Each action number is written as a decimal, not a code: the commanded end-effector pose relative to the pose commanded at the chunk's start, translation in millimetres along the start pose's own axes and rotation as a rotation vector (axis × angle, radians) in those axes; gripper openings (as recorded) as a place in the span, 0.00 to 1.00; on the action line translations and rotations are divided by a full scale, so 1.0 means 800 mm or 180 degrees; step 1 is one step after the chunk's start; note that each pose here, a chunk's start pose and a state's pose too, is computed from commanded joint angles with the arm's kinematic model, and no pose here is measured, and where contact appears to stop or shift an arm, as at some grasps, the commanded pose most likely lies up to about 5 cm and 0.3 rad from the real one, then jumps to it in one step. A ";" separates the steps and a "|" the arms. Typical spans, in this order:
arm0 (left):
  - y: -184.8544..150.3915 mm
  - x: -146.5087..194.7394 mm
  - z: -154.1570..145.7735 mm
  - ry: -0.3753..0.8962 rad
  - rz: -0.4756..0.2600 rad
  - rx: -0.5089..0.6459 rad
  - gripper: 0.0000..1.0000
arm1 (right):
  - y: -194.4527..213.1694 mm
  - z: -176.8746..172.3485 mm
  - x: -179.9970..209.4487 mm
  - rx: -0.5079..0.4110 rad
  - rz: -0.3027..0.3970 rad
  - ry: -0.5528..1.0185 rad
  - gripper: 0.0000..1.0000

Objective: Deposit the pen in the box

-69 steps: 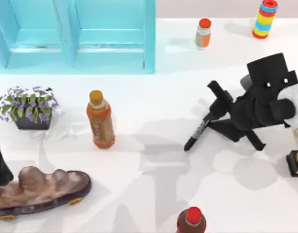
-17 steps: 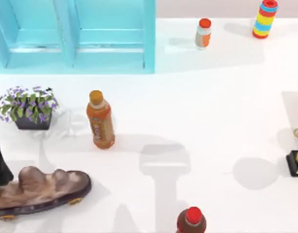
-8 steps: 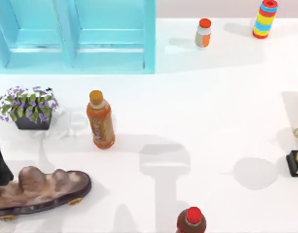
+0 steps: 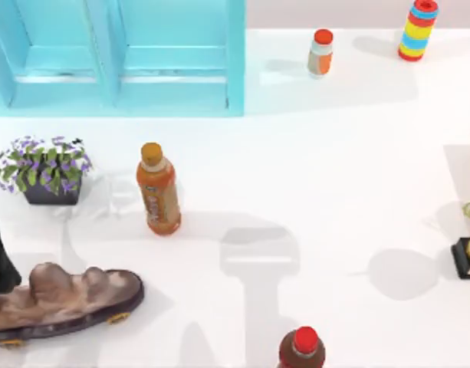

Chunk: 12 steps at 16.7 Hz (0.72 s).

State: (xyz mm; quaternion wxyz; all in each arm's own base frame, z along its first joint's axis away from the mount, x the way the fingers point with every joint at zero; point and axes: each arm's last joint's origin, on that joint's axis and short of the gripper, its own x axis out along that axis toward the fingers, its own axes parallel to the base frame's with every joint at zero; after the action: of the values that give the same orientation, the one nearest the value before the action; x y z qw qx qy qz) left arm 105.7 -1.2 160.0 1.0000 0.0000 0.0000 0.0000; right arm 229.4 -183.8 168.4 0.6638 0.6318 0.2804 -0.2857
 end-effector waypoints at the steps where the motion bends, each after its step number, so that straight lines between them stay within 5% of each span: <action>1: 0.000 0.000 0.000 0.0000 0.0000 0.0000 1.00 | -0.006 -0.002 0.002 0.0033 -0.0056 -0.0010 0.00; 8: 0.000 0.000 0.000 0.0000 0.0000 0.0000 1.00 | -0.022 -0.003 0.003 0.0145 -0.0233 -0.0048 0.00; 12: 0.000 0.000 0.000 0.0000 0.0000 0.0000 1.00 | -0.022 -0.003 0.003 0.0145 -0.0233 -0.0048 0.30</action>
State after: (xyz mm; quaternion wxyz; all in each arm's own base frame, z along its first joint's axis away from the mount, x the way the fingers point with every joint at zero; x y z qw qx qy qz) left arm 105.7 -1.2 160.0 1.0000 0.0000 0.0000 0.0000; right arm 217.8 -182.4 154.6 0.6404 0.6339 0.2918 -0.3208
